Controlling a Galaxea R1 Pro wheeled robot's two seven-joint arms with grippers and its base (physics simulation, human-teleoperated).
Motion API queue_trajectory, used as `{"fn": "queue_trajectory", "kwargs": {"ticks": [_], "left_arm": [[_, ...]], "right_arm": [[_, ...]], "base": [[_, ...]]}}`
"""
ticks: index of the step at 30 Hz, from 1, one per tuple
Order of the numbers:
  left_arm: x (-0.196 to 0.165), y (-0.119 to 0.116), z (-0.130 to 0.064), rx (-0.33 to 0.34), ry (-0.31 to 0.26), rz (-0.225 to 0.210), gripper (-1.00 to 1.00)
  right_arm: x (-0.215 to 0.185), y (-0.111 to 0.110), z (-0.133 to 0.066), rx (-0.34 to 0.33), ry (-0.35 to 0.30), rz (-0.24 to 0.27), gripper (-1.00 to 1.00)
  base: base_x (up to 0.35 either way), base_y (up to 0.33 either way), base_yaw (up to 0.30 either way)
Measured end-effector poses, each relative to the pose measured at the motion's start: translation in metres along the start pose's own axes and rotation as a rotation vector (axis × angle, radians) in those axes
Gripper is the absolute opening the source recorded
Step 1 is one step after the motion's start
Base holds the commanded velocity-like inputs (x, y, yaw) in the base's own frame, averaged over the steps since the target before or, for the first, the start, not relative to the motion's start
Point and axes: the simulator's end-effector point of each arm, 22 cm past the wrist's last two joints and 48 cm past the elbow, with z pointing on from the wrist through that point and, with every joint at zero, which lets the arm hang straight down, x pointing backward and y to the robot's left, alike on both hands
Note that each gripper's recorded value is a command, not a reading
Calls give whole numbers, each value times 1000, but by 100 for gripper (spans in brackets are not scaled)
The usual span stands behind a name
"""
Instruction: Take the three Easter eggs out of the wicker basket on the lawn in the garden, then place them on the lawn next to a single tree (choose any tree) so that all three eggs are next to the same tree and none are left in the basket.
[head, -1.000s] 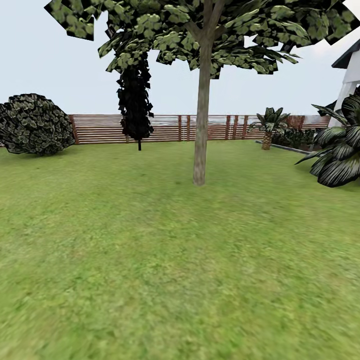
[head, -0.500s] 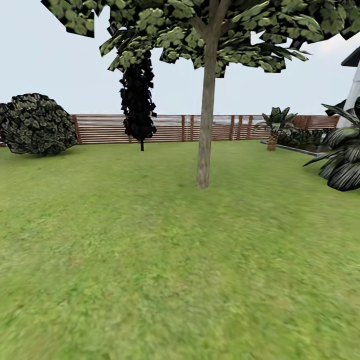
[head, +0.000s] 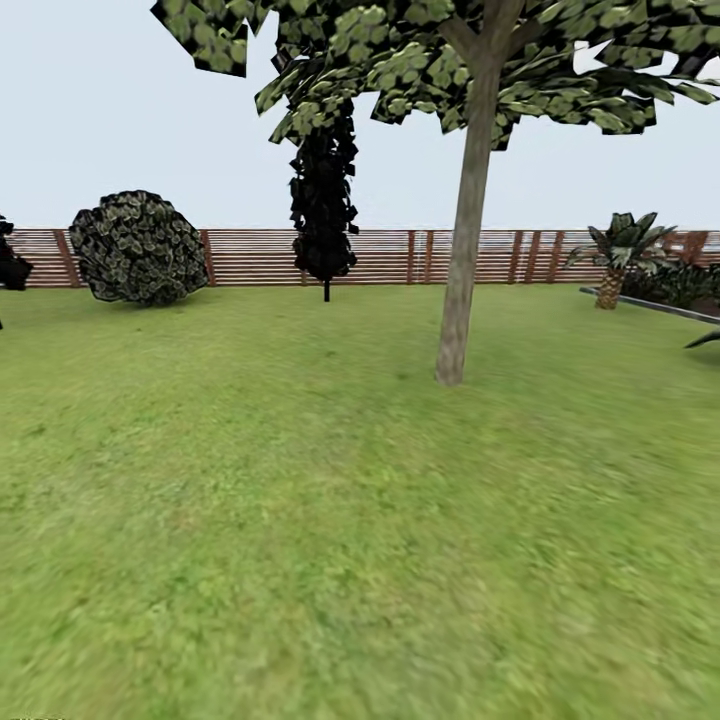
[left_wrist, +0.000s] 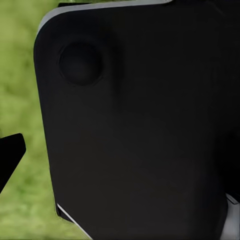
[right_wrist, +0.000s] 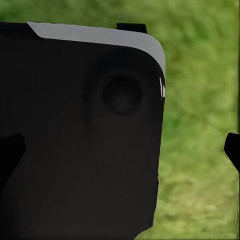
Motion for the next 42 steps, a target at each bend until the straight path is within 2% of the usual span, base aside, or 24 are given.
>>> {"fn": "queue_trajectory", "kwargs": {"ticks": [8, 12, 15, 42], "left_arm": [[-1, -1, 0, 2, -2, -1, 100], [0, -1, 0, 3, -1, -2, 100], [0, -2, 0, 4, -1, -2, 100], [0, -7, 0, 11, 1, 2, 100]], "right_arm": [[0, -2, 0, 3, 0, -35, 100], [0, -5, 0, 10, 1, -114, 100], [0, -6, 0, 11, 1, -143, 100], [1, -7, 0, 14, 5, -153, 100]], "base": [[333, 0, 295], [334, 0, 296], [334, 0, 293], [334, 0, 293]]}}
